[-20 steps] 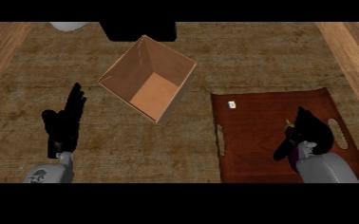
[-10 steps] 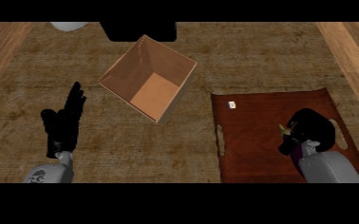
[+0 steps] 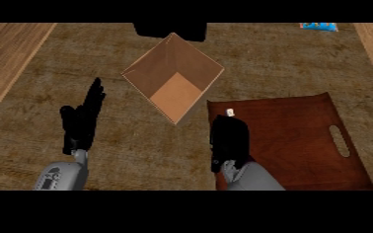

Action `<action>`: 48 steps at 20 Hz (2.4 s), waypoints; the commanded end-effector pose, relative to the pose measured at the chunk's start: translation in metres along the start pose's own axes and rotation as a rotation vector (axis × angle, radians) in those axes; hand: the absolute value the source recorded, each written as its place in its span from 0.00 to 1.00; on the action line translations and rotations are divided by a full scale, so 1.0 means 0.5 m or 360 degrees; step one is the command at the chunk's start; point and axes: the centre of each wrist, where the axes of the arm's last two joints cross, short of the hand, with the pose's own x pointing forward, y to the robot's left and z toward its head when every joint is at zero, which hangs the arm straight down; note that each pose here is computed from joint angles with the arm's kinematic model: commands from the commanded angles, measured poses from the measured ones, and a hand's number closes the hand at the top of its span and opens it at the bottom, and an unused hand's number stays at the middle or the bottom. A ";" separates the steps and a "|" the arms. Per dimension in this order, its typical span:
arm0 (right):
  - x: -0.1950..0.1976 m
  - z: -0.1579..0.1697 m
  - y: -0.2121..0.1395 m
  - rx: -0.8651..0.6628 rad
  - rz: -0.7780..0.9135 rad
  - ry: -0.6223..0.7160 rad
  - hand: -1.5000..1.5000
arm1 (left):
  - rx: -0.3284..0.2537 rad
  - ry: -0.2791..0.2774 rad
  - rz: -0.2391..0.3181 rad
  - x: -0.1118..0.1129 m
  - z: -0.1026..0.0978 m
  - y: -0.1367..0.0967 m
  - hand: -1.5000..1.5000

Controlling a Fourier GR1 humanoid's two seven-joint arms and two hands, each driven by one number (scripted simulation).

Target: Pick the eggplant from the tray and place it in the cardboard box

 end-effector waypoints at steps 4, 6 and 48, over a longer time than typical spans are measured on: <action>0.120 0.110 0.003 -0.0163 0.0036 -0.0238 1.00 | -0.0084 0.0006 -0.0022 0.009 -0.009 -0.041 0.50; 0.132 0.129 0.002 -0.0233 -0.0006 -0.0278 1.00 | -0.0067 0.0009 -0.0025 0.007 -0.009 -0.029 0.50; 0.284 0.019 -0.229 -0.0903 -0.0270 -0.0153 1.00 | 0.0082 0.0058 0.0002 -0.028 -0.020 0.022 0.50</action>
